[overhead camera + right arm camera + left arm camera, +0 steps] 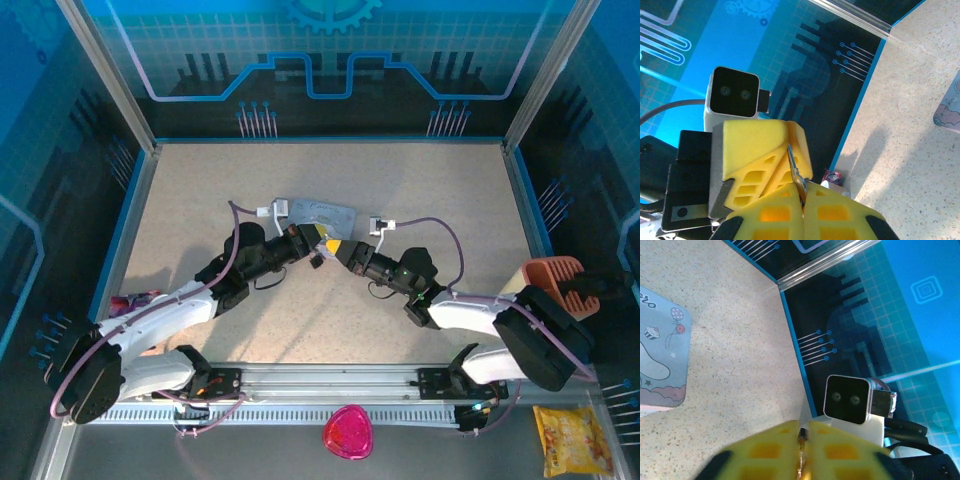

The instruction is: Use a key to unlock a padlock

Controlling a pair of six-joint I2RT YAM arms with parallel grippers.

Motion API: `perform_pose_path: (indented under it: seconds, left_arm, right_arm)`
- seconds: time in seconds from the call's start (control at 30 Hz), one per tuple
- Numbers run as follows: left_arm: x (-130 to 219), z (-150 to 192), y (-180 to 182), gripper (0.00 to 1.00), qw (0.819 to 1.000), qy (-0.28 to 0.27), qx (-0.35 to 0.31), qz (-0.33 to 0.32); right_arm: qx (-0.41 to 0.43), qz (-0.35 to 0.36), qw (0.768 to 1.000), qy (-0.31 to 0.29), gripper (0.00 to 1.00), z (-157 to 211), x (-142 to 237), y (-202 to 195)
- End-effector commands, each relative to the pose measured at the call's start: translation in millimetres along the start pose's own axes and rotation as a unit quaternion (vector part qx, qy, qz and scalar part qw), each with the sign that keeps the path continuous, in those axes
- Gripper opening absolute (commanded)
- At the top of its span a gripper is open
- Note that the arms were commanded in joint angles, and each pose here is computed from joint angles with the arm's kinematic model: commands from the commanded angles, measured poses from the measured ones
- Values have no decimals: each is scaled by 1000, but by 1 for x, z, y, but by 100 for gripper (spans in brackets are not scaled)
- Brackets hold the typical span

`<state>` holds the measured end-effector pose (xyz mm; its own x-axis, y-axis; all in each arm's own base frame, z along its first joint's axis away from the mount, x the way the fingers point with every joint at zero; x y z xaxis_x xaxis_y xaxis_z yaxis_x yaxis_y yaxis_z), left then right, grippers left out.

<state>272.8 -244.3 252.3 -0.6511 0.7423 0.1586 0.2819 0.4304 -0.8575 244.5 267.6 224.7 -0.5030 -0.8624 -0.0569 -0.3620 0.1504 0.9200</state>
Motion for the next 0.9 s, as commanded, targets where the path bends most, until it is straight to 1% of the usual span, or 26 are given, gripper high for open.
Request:
perform_pose_path:
  seconds: [0.0,0.03,0.07,0.13,0.23,0.33,0.4,0.53,0.6,0.63,0.7,0.77,0.87]
  left_arm:
    - [11,-9,2,28,999,-24,-32,-18]
    - [14,-10,9,37,998,-27,-40,-40]
    - [18,-11,14,43,997,-33,-48,-59]
    - [28,-14,31,49,990,-46,-65,-112]
    - [36,-11,60,50,978,-37,-94,-185]
    - [38,1,92,50,966,-27,-93,-238]
    - [32,10,108,51,964,-17,-90,-248]
    - [11,31,133,52,959,23,-98,-265]
    - [-1,38,137,54,956,43,-113,-266]
    - [-7,41,138,55,952,59,-128,-271]
    - [-14,47,145,55,938,88,-153,-299]
    - [-19,52,153,54,927,102,-165,-322]
    - [-24,57,164,54,922,107,-162,-335]
  right_arm:
    - [25,48,999,7,0,-6,3,-7]
    - [29,64,998,10,0,-6,5,-10]
    - [34,76,996,11,0,-7,8,-13]
    - [42,116,992,18,0,-8,17,-23]
    - [63,152,986,25,0,-10,29,-31]
    - [88,174,980,29,0,-10,38,-31]
    - [99,182,978,30,0,-9,43,-31]
    - [103,188,976,27,0,-9,47,-33]
    - [102,183,977,28,0,-9,46,-32]
    - [100,181,978,28,0,-9,45,-32]
    - [96,175,979,27,0,-8,44,-32]
    - [90,169,981,26,0,-7,42,-33]
    - [82,166,982,26,0,-5,43,-35]
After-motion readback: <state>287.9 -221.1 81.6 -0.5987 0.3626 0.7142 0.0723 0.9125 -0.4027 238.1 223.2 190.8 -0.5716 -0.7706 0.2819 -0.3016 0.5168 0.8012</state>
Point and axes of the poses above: each hand's point on the last joint's axis, 136 mm out from that joint toward the fingers, its own x axis back along the fingers, its own y axis along the line the jaws close on, z = x × y, the point moved 3 cm from there along x, back along the fingers, and after that the axes turned 3 degrees about -x, right-handed, at the moved point
